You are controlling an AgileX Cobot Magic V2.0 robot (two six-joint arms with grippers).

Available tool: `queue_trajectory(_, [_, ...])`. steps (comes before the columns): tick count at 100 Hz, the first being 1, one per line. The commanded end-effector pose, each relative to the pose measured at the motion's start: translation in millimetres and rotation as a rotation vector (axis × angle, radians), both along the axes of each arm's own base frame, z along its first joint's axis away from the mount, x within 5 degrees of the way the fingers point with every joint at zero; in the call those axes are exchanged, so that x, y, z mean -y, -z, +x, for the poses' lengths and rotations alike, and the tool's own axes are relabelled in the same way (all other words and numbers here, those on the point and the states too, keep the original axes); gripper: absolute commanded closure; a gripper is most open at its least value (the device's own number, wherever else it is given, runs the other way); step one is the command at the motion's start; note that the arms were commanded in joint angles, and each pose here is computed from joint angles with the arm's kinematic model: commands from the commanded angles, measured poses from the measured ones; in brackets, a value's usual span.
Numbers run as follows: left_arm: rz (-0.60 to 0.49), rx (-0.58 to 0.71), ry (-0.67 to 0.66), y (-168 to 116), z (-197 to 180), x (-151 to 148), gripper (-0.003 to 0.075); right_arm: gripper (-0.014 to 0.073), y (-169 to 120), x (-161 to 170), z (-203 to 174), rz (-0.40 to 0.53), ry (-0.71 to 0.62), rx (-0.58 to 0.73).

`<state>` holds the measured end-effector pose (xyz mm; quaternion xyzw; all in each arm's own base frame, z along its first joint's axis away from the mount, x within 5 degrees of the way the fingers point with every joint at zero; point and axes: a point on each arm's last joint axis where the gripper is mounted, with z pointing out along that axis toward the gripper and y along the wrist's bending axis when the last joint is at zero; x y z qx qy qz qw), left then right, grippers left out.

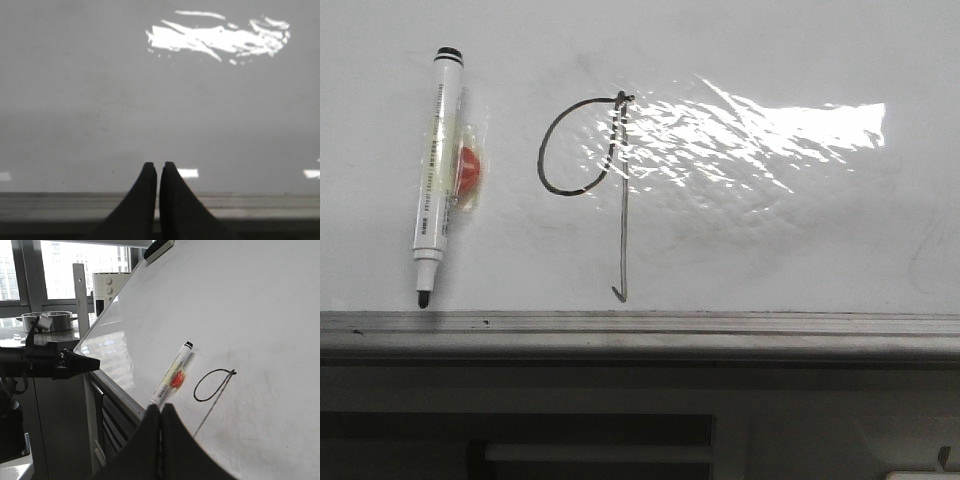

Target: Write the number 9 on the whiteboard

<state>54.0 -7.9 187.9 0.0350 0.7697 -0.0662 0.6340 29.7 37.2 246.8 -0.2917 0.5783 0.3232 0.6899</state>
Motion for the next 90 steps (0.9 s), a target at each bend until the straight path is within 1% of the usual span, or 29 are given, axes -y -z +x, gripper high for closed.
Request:
queue_trajectory(1, [0.060, 0.036, 0.003, 3.4, -1.0, -0.4, 0.0741, 0.0657, -15.4, 3.0, -4.1, 0.074, -0.010, 0.088])
queue_trajectory(7, [0.065, 0.011, 0.000, 5.7, -1.4, -0.6, 0.0741, 0.0657, -15.4, 3.0, -4.1, 0.074, -0.010, 0.088])
queue_trajectory(90, [0.065, 0.012, -0.009, 5.4, -1.1, -1.1, 0.0741, 0.0657, -15.4, 3.0, -4.1, 0.074, -0.010, 0.088])
